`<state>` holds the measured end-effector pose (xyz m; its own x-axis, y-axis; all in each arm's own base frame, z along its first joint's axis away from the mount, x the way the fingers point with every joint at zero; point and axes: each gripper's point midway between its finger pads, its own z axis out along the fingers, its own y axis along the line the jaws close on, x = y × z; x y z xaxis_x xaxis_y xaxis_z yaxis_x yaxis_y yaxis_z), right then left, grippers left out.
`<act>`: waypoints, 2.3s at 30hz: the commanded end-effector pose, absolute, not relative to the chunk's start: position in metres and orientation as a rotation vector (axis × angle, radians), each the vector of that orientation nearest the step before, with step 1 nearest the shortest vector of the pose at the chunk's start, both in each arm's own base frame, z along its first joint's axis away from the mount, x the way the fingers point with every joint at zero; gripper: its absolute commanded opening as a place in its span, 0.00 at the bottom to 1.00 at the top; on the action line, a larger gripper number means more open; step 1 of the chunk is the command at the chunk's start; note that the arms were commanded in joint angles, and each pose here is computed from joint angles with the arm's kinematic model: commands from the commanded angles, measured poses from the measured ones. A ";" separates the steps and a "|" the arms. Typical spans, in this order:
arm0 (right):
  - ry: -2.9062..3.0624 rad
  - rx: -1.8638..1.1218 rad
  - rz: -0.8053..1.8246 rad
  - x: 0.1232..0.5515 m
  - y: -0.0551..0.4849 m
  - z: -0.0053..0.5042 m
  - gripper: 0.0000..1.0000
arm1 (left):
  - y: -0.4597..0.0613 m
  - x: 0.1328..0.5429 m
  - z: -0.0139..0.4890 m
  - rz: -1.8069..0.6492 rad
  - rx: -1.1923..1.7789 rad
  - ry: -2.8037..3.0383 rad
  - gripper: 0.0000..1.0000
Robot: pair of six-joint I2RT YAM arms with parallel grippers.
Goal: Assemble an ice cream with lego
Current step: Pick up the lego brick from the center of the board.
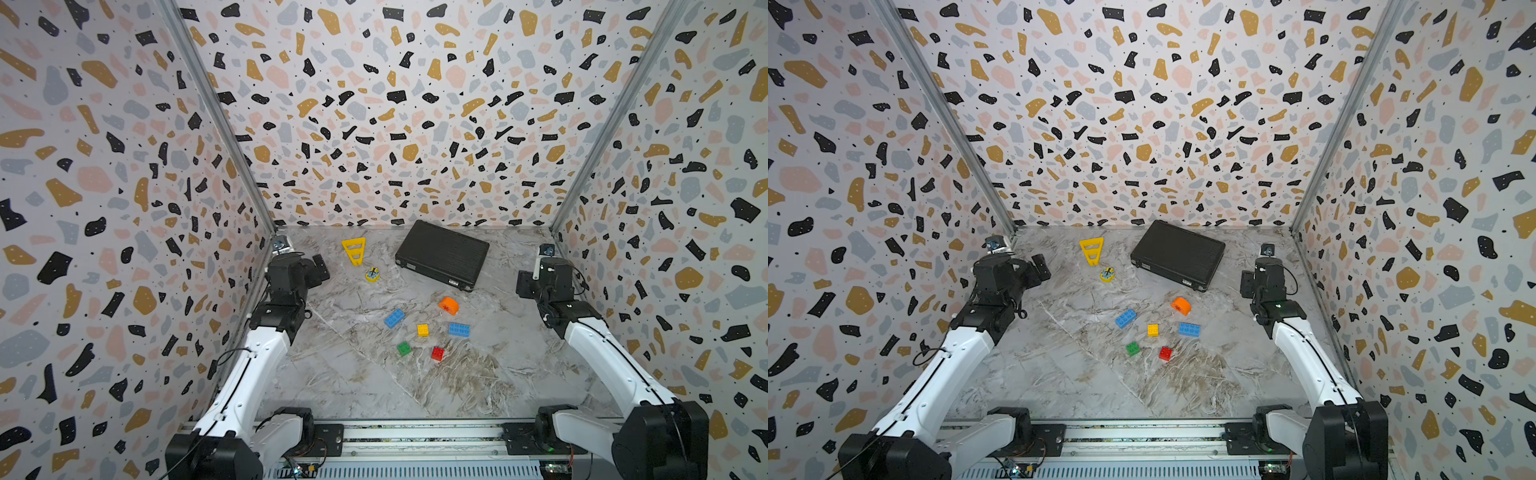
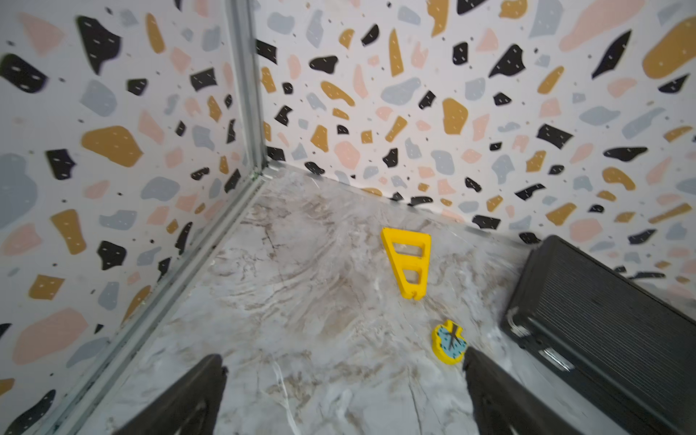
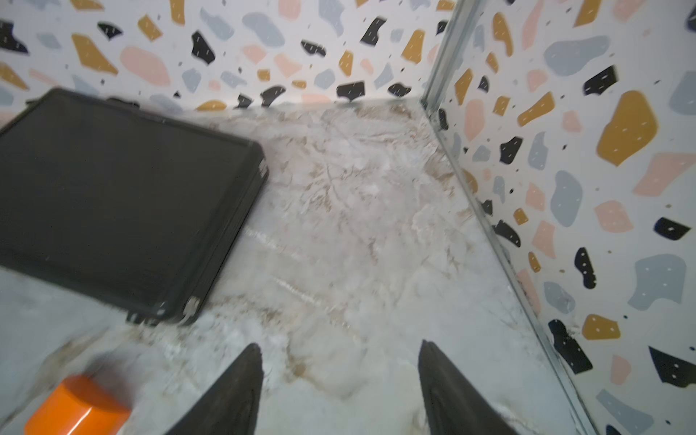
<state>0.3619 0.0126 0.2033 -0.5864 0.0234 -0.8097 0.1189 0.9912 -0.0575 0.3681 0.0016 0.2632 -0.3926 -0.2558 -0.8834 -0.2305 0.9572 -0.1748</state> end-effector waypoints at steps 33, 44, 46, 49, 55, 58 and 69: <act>2.876 -0.118 0.313 0.216 0.262 0.102 0.63 | -0.126 0.241 0.163 -0.382 0.055 2.819 1.00; 2.919 -0.038 0.284 0.214 0.268 0.064 0.65 | -0.127 0.239 0.144 -0.372 0.087 2.872 1.00; 2.922 -0.033 0.255 0.215 0.267 0.061 0.65 | -0.127 0.239 0.144 -0.374 0.093 2.870 1.00; 2.925 -0.023 0.212 0.216 0.264 0.056 0.65 | -0.128 0.238 0.143 -0.382 0.102 2.872 1.00; 2.928 -0.008 0.174 0.221 0.266 0.047 0.61 | -0.130 0.237 0.140 -0.394 0.118 2.884 1.00; 2.933 -0.008 0.168 0.222 0.269 0.044 0.58 | -0.130 0.236 0.139 -0.392 0.124 2.887 1.00; 2.937 -0.027 0.123 0.221 0.269 0.043 0.41 | -0.129 0.235 0.138 -0.386 0.136 2.892 1.00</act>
<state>0.2167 0.2677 0.0306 -0.9844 -0.0136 -0.1756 -0.0299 0.9955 0.0902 0.2364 -0.1267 0.1402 -0.9723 0.0383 -0.2307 0.0962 0.9647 -0.2451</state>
